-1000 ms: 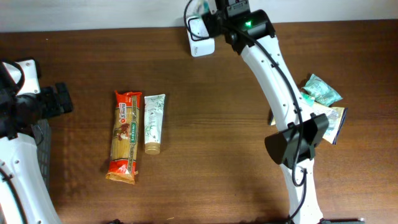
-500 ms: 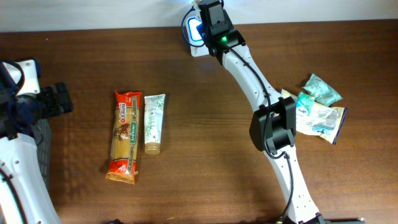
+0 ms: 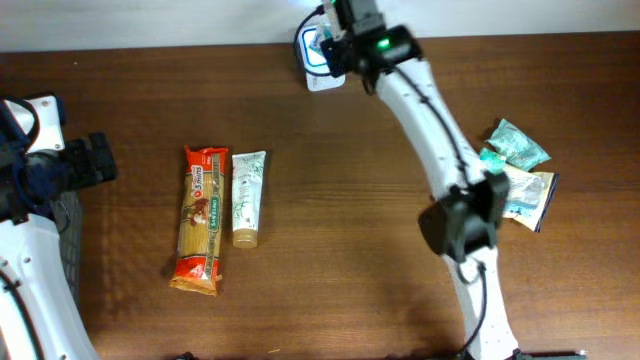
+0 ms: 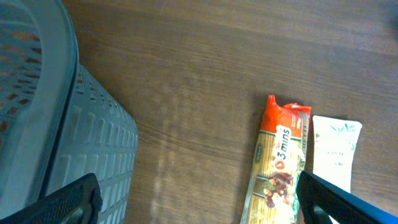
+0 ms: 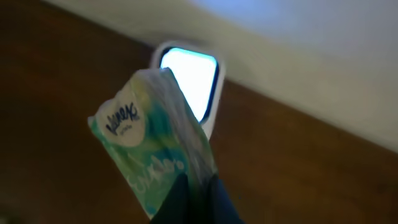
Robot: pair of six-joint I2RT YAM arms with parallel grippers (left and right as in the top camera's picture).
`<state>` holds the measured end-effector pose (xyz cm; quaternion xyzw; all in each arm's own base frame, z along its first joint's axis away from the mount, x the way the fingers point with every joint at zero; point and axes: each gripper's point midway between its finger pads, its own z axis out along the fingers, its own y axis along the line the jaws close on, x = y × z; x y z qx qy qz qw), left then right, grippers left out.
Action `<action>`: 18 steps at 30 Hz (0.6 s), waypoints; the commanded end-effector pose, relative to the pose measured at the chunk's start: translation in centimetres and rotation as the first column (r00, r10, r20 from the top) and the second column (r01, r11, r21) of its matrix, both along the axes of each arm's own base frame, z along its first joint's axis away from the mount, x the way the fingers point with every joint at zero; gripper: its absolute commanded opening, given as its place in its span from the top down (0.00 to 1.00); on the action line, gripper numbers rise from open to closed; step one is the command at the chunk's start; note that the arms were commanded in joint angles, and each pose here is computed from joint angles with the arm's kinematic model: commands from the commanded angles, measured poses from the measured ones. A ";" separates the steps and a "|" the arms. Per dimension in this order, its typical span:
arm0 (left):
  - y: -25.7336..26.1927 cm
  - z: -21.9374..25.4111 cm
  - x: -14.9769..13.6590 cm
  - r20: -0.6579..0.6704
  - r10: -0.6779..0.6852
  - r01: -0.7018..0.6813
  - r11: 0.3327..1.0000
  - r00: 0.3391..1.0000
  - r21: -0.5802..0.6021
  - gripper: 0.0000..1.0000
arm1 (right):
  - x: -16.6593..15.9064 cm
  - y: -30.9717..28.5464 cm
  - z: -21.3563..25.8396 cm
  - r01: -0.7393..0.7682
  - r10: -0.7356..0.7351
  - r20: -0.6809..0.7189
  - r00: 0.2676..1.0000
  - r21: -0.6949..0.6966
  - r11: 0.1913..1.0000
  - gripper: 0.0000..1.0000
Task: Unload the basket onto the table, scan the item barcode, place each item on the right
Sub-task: 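Hold the Kleenex pack in front of the white scanner, then carry the pack right and release it on the white-blue bag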
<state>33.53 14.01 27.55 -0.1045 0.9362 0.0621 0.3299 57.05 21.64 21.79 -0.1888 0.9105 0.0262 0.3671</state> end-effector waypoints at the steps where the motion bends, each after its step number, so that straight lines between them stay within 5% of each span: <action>1: -0.1 0.2 0.0 0.003 -0.015 0.015 1.000 1.000 0.012 0.01 | -5.5 -1.5 6.8 0.008 0.009 -0.087 0.996 0.191 0.981 0.96; 8: -0.1 0.2 0.0 0.002 -0.014 0.014 1.000 1.000 0.012 0.01 | -12.4 -15.7 3.0 0.419 -0.353 -0.474 0.806 0.037 0.907 0.96; 11: -0.1 0.2 0.0 0.002 -0.014 0.014 1.000 1.000 0.012 0.01 | -12.6 -23.2 0.3 0.656 -0.633 -0.455 0.627 -0.130 0.743 0.96; 18: -0.1 0.2 0.0 0.003 -0.015 0.015 1.000 1.000 0.012 0.01 | -17.1 -28.8 -9.5 0.684 -0.713 -0.595 0.371 -0.344 0.643 0.96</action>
